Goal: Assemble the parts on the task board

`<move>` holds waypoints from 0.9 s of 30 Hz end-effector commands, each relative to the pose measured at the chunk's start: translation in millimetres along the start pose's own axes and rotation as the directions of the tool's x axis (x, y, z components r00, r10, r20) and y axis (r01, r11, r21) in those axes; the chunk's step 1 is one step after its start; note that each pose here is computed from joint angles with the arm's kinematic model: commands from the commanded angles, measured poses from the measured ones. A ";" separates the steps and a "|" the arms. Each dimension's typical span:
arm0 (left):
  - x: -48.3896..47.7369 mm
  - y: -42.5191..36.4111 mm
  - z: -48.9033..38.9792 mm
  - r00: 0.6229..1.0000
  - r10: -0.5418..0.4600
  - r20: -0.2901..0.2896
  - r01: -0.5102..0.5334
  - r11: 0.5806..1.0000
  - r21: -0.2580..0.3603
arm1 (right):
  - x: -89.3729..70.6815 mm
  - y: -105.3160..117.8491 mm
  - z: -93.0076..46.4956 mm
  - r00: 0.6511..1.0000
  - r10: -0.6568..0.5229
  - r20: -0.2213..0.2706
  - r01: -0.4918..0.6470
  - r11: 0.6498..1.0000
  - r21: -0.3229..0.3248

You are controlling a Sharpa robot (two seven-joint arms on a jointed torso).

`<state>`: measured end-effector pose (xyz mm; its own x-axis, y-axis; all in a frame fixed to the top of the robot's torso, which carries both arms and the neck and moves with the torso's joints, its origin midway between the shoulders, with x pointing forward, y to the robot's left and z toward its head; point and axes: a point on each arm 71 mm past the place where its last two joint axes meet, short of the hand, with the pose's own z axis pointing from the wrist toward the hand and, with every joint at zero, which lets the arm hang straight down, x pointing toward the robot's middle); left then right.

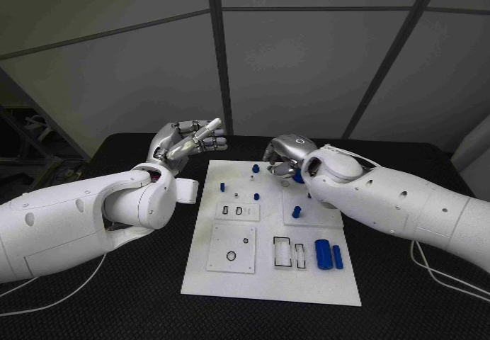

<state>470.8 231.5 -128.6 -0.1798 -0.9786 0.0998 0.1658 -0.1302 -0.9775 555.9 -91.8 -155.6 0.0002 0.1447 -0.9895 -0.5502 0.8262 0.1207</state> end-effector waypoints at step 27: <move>-10.9 1.8 7.0 1.000 0.003 -0.001 -0.003 1.000 0.005 | -0.7 -90.2 -53.7 0.953 0.260 -0.155 -0.213 0.940 0.267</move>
<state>479.7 242.2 -131.3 -0.1650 -0.9817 0.0948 0.1676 -0.1226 -0.9782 559.9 -195.8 -167.6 -0.2289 0.2783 -0.9328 -0.3119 0.8868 0.3411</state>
